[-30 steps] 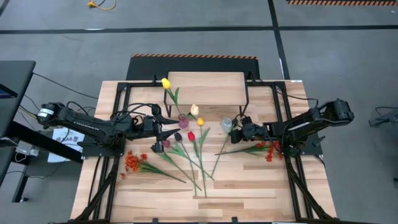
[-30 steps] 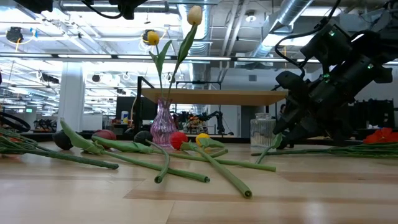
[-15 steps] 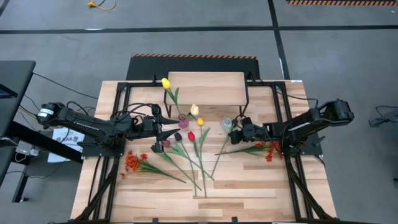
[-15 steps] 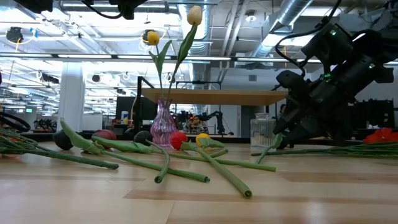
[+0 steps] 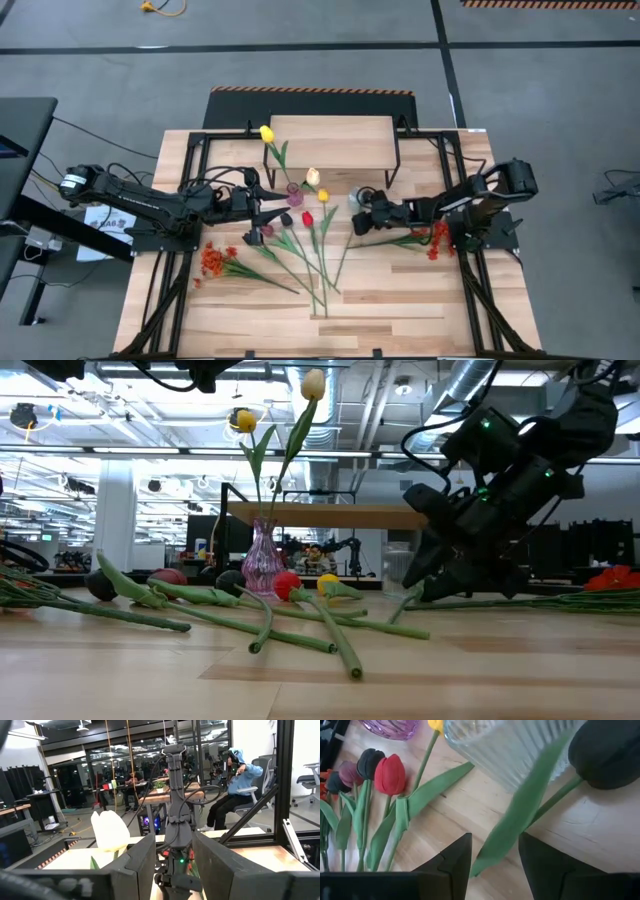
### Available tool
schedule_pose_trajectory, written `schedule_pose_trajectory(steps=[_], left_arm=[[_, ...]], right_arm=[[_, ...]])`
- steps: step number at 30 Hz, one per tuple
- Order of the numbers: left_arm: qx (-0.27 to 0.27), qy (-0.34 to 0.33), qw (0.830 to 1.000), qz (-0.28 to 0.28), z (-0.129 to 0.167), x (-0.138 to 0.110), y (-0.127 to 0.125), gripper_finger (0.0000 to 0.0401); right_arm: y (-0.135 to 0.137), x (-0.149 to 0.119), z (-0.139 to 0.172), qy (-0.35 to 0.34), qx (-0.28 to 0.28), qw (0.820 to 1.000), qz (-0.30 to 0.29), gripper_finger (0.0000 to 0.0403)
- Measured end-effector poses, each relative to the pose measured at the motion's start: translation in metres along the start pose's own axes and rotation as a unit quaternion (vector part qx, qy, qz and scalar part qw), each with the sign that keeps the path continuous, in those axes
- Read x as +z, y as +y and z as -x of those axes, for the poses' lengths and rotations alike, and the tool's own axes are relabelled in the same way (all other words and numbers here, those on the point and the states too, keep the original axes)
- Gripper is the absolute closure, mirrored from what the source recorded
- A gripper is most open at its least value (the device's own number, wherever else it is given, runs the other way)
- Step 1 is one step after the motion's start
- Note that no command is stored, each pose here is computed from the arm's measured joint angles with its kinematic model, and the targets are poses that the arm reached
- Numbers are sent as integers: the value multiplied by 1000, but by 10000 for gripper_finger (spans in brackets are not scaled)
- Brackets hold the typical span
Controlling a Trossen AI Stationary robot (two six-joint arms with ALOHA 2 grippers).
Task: Pick and place flowers into a vace then onto a shelf
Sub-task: Put the top black tulip into the purple vase
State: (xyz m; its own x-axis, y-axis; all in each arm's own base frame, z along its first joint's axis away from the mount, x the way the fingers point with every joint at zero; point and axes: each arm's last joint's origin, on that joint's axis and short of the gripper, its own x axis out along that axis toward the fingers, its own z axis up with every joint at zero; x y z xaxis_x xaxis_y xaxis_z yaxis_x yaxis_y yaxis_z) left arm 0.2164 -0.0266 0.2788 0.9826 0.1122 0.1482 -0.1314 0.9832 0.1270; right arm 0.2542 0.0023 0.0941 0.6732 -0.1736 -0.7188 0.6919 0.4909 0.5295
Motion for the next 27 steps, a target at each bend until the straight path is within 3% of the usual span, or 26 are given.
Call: schedule_pose_trajectory(steps=[7,15,22,27], left_arm=[[0,0,1000,0,0,0,0,279],[0,0,1000,0,0,0,0,279],[0,0,1000,0,0,0,0,279],[0,1,1000,0,0,0,0,279]], right_arm=[[0,0,2,10,0,1000,1,279],[0,-6,2,23,1,999,30,389],[4,-6,12,31,8,998,57,398],[7,-4,25,-2,-7,998,65,399]])
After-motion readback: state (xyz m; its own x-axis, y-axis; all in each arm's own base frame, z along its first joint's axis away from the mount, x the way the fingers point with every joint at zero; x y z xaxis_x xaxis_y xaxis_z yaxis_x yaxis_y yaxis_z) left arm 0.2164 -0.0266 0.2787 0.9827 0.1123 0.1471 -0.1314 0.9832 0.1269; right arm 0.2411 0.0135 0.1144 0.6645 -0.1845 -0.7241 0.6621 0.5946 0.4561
